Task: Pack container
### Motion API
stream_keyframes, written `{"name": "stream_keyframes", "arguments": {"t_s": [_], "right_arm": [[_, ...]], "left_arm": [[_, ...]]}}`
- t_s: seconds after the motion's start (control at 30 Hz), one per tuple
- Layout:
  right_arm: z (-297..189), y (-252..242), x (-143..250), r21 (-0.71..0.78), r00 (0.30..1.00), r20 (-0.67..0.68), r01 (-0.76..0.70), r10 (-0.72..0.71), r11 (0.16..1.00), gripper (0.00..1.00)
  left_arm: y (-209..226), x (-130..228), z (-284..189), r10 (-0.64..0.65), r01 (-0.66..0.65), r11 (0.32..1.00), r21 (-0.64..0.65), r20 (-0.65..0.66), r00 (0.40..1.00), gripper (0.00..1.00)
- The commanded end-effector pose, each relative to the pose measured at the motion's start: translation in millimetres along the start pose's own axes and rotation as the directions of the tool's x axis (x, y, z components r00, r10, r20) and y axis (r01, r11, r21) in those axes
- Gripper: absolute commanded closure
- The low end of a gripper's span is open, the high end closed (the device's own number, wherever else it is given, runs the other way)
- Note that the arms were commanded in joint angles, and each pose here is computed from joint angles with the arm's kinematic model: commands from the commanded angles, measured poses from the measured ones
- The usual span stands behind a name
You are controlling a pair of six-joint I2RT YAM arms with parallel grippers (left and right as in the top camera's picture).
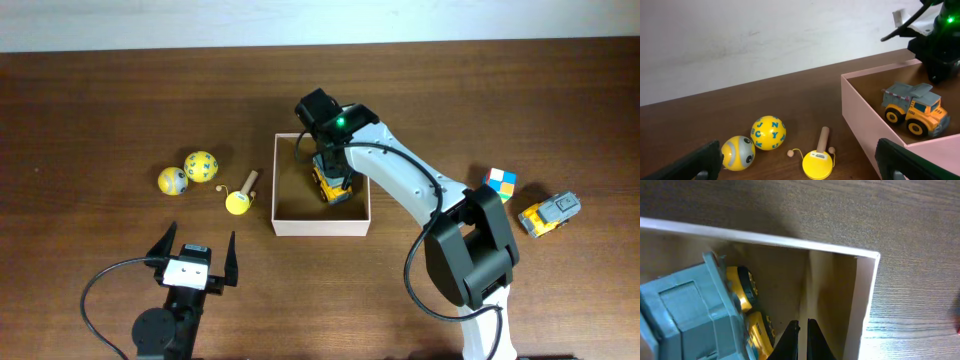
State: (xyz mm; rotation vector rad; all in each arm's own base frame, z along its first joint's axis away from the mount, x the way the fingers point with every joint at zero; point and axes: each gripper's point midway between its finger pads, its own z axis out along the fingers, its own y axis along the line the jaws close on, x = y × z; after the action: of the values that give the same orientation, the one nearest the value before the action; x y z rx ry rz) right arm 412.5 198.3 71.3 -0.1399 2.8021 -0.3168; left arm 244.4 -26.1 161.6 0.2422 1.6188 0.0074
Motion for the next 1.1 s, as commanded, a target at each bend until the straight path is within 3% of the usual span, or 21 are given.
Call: {"name": "stream_keyframes", "arguments": {"t_s": [0.0, 0.53, 1.07], "right_arm": [[3.9, 3.2, 1.9, -0.002, 1.000, -0.001, 0.003, -0.003, 1.000, 0.96], [24.8, 18.2, 17.4, -0.069, 1.000, -0.028, 0.000, -0.002, 0.998, 0.96], [21.2, 44.8, 6.8, -0.203, 1.000, 0.004, 0.009, -0.008, 0.979, 0.96]], "left_arm": [[1.3, 1.7, 0.0, 0.013, -0.013, 1.000, -0.008, 0.001, 1.000, 0.01], [1.3, 1.7, 0.0, 0.013, -0.013, 1.000, -0.008, 0.001, 1.000, 0.01], [1.3, 1.7, 0.0, 0.013, -0.013, 1.000, -0.008, 0.001, 1.000, 0.01]]}}
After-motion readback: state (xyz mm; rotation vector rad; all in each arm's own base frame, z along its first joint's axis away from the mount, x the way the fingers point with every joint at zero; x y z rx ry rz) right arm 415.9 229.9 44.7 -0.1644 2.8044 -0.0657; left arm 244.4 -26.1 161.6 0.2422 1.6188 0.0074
